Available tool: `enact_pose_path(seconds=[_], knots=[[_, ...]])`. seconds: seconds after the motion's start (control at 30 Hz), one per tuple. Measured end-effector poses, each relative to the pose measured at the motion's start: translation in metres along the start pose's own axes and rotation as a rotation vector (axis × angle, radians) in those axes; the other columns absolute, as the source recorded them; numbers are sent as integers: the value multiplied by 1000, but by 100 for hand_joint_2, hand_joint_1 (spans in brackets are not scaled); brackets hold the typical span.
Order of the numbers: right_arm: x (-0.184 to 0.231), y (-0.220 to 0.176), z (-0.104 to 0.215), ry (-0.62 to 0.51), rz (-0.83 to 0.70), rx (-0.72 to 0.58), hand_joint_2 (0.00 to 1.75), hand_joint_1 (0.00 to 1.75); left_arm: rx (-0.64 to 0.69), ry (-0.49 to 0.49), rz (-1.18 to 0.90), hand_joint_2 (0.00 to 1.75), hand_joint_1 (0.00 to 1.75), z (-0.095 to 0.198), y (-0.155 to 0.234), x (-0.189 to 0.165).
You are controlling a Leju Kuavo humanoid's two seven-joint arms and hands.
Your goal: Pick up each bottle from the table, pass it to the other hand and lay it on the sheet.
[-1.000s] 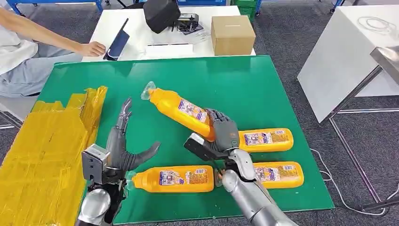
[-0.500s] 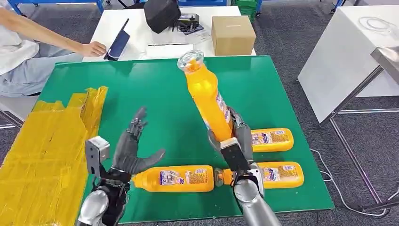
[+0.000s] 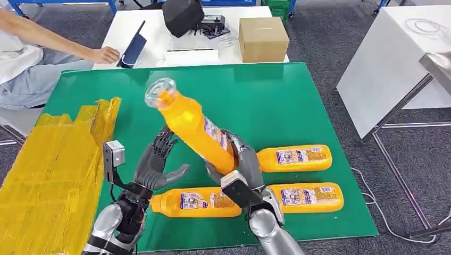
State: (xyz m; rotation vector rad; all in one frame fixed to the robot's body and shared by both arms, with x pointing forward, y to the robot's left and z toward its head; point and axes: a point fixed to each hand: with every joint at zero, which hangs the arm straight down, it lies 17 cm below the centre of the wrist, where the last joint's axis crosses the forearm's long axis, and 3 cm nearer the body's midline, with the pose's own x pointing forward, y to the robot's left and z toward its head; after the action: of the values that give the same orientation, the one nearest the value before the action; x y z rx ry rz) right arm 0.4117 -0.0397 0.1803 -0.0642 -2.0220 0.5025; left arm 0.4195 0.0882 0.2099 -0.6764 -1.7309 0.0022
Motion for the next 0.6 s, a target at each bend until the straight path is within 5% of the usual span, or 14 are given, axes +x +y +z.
enact_pose_path(seconds=[0.6], knots=[[-11,45,9,13,57,129,175,175,-7,-8,40,175,0,-1,0,4]])
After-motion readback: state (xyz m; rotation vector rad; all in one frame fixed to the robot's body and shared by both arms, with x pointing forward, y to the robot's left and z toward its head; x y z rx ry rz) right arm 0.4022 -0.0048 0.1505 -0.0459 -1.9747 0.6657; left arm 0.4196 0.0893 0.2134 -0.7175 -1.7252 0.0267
